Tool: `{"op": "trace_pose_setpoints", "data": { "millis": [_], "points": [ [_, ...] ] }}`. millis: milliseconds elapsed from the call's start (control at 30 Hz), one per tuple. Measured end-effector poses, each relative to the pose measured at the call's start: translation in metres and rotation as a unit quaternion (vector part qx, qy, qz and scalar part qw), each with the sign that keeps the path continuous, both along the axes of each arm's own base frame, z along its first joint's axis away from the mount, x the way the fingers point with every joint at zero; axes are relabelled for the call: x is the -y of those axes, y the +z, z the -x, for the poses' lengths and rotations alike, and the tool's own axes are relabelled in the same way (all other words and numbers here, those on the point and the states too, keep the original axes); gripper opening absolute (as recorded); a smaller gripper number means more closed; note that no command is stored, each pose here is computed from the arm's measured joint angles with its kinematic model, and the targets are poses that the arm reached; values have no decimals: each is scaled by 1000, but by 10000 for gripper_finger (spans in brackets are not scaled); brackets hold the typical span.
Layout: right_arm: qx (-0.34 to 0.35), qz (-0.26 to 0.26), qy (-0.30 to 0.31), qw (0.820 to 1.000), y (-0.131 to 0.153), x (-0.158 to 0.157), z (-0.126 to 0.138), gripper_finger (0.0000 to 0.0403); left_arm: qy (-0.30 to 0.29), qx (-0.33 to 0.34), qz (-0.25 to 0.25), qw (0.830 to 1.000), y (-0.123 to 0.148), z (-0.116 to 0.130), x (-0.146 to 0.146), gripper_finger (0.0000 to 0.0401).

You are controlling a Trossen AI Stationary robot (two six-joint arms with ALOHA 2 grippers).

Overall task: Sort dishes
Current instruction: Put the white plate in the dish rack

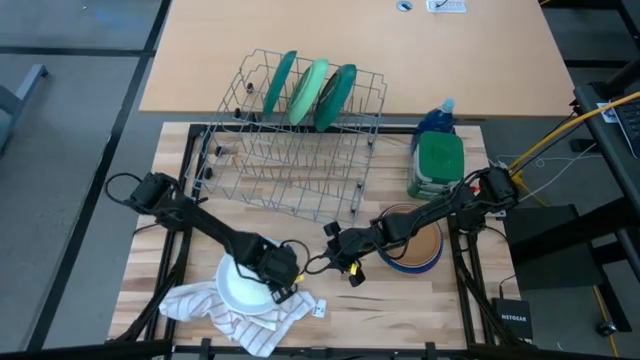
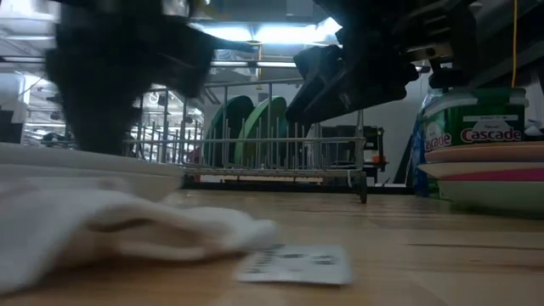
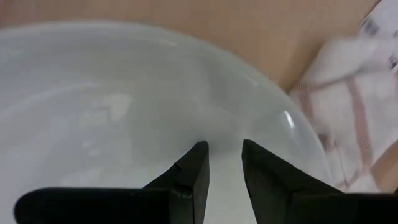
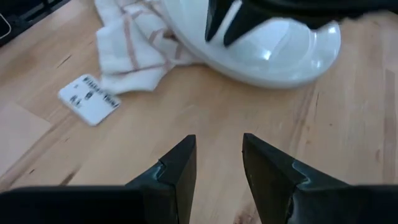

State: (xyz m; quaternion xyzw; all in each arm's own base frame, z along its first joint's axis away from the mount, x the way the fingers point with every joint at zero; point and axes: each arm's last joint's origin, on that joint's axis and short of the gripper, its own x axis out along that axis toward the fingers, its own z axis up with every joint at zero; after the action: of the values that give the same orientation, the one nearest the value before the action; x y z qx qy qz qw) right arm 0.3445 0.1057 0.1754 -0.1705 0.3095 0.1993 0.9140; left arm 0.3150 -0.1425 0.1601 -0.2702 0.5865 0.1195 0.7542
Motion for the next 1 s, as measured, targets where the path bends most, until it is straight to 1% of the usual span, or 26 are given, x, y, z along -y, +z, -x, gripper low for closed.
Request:
{"op": "trace_pose_setpoints", "data": {
  "millis": [167,333,400,467,533,567,733,833,1000],
  "points": [
    [9,26,23,999,0,0,0,133,-12,63,-2,998,3,-20,-20,88],
    [19,53,47,997,0,0,0,133,-17,113,-1,993,7,-34,-37,88],
    [19,55,50,997,0,0,0,133,-15,105,19,994,10,-33,-41,88],
    [18,49,57,997,0,-1,0,133,-11,92,51,994,15,-31,-43,88],
    [19,52,66,996,0,-1,1,133,-5,74,80,994,21,-26,-42,88],
    [21,56,72,996,0,-1,1,133,-2,66,87,994,24,-22,-41,88],
    [37,99,109,988,0,-1,0,133,23,17,88,996,45,2,-39,88],
    [44,122,129,983,-3,-1,-1,133,57,-29,66,996,55,22,-39,88],
    [36,185,162,969,-23,-2,-5,133,107,-104,-2,989,66,54,-39,88]
  ]
}}
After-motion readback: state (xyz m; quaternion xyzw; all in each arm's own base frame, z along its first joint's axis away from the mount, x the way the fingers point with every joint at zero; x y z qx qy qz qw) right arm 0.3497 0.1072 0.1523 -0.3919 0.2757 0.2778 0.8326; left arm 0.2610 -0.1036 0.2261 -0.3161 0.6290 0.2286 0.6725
